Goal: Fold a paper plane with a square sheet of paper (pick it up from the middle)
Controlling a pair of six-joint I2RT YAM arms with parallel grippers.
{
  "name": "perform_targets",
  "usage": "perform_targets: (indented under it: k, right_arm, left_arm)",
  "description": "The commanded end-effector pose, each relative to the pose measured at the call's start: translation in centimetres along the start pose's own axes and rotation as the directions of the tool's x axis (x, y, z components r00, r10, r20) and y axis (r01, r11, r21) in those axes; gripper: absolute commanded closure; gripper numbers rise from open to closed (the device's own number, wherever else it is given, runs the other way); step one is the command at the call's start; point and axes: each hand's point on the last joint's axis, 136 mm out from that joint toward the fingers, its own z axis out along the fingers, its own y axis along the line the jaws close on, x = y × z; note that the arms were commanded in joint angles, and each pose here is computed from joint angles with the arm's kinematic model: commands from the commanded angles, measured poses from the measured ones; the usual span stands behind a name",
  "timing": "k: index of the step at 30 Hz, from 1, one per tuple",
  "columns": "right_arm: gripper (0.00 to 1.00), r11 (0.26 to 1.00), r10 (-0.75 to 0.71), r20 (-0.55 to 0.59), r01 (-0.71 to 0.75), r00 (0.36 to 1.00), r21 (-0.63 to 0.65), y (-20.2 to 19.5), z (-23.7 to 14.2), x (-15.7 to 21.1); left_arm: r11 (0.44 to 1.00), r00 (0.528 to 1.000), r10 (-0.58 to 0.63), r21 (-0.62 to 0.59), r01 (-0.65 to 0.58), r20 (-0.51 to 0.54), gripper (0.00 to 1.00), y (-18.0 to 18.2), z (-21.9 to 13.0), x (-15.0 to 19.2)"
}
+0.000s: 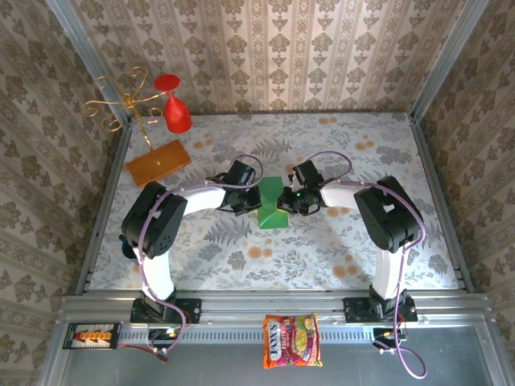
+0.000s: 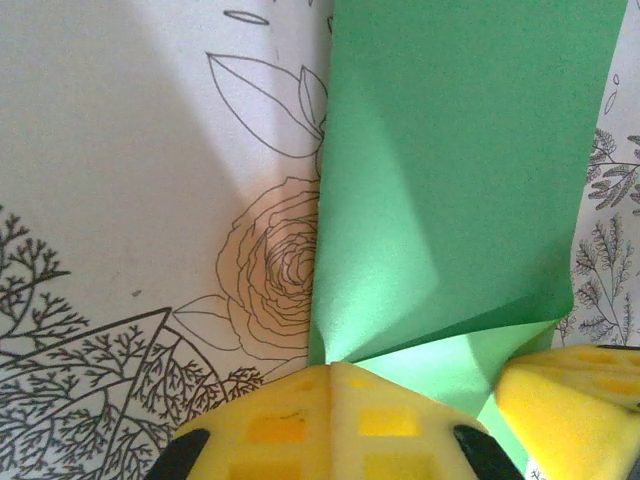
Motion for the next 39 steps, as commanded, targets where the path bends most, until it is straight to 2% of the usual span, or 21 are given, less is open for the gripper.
perform_targets:
  k: [1, 5, 10, 16, 22, 30, 39]
  right_arm:
    - [0.98, 0.997, -0.007, 0.109, -0.002, 0.994, 0.079, -1.6, -2.1, -1.4]
    - [0.98, 0.998, -0.056, 0.125, 0.057, 0.991, -0.008, 1.0, -2.8, -1.3]
    - [0.98, 0.993, -0.094, 0.115, 0.101, 0.989, -0.055, 3.1, -2.5, -0.2]
    - [0.98, 0.989, -0.103, 0.049, 0.107, 0.993, -0.097, 4.5, -0.5, 0.5]
    - [0.99, 0.992, -0.085, 0.035, 0.088, 0.996, -0.089, 4.7, 1.2, -0.4]
    - [1.0, 1.0, -0.007, 0.04, 0.007, 0.999, -0.003, 1.7, 2.3, -0.7]
    - [1.0, 0.989, 0.14, 0.104, -0.144, 0.985, 0.033, -2.3, 0.9, -1.5]
  left_arm:
    - [0.974, 0.987, -0.084, -0.219, 0.053, -0.133, 1.0, 6.4, 2.1, 4.3]
    - [0.976, 0.988, -0.07, -0.212, 0.04, -0.135, 1.0, 6.0, 2.1, 4.2]
    - [0.977, 0.989, -0.059, -0.213, 0.03, -0.133, 1.0, 5.9, 2.0, 4.2]
    - [0.975, 0.989, -0.057, -0.219, 0.026, -0.138, 1.0, 6.0, 2.1, 4.4]
    - [0.973, 0.988, -0.065, -0.229, 0.031, -0.142, 1.0, 6.1, 2.3, 4.5]
    - [0.965, 0.987, -0.067, -0.261, 0.027, -0.148, 1.0, 6.9, 2.2, 5.0]
    - [0.953, 0.985, -0.082, -0.303, 0.033, -0.152, 1.0, 8.1, 2.3, 5.6]
